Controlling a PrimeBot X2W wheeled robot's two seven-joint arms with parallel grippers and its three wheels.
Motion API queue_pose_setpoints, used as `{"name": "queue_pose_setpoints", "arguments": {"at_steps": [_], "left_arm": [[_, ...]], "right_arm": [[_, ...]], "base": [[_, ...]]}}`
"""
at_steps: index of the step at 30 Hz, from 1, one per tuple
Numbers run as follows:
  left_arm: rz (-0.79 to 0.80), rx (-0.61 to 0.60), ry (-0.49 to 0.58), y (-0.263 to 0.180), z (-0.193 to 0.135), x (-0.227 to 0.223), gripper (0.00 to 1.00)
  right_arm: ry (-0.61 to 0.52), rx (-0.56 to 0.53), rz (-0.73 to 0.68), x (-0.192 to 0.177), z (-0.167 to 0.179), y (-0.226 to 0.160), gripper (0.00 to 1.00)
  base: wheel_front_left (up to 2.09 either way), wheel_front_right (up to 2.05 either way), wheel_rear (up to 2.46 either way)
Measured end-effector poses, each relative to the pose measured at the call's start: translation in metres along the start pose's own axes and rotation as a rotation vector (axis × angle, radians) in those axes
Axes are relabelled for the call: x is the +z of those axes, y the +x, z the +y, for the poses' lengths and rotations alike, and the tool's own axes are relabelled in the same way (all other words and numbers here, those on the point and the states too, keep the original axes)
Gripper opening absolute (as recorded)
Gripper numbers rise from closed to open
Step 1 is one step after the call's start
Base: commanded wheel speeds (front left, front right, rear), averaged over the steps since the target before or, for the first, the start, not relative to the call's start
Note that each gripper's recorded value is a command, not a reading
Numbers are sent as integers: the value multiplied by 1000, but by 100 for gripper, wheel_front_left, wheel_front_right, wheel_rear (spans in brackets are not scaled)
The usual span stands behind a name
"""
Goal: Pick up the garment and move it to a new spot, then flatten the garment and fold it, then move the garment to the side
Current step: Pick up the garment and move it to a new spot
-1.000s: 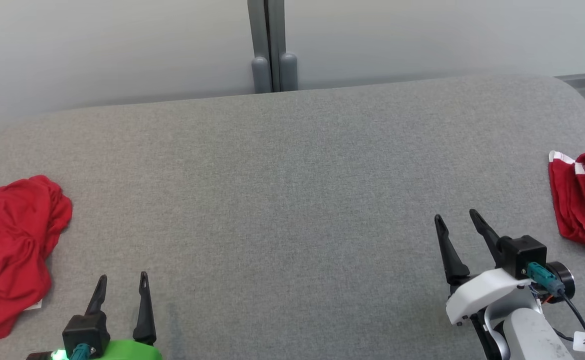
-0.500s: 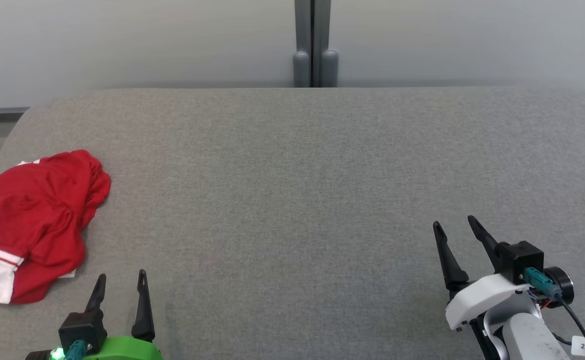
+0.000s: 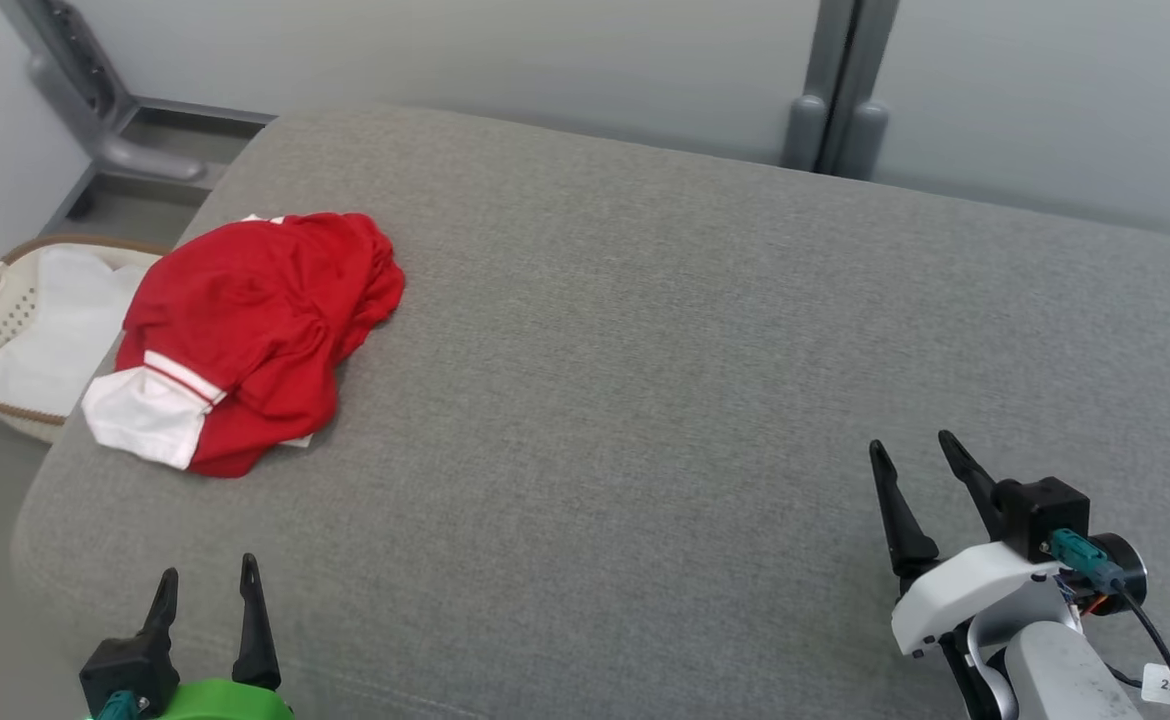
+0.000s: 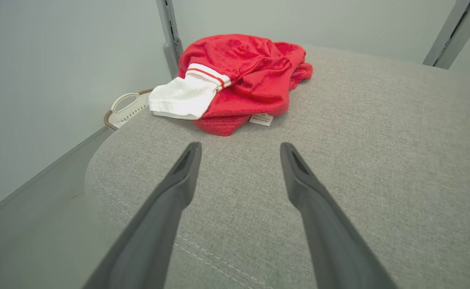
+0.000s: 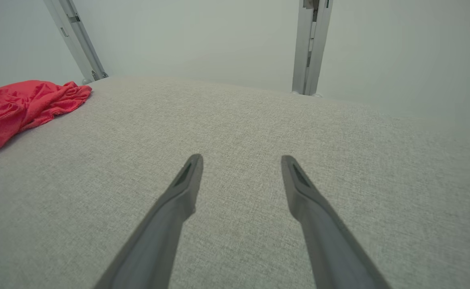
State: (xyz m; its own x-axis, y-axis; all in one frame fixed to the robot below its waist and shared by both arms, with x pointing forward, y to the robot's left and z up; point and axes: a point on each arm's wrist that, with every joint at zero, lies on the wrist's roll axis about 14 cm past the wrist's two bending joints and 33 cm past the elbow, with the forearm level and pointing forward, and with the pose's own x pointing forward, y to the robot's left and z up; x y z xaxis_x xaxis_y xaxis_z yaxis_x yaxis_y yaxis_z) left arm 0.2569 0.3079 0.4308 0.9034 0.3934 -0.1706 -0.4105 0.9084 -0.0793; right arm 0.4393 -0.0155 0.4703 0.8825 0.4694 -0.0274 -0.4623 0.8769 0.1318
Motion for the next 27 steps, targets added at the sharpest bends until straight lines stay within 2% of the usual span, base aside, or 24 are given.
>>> {"name": "queue_pose_setpoints", "arguments": {"at_steps": [9, 15, 27], "left_arm": [[5, 136, -48, -21, 41, -3, 100], [-53, 122, -48, 6, 44, 25, 100], [-148, 45, 71, 92, 62, 105, 100]], "right_arm": [[-2, 138, 14, -6, 47, 27, 100], [-10, 178, 15, -12, 57, 45, 100], [3, 196, -33, -11, 53, 79, 100]], "base": [[0, 0, 0], [0, 0, 0], [0, 0, 0]]}}
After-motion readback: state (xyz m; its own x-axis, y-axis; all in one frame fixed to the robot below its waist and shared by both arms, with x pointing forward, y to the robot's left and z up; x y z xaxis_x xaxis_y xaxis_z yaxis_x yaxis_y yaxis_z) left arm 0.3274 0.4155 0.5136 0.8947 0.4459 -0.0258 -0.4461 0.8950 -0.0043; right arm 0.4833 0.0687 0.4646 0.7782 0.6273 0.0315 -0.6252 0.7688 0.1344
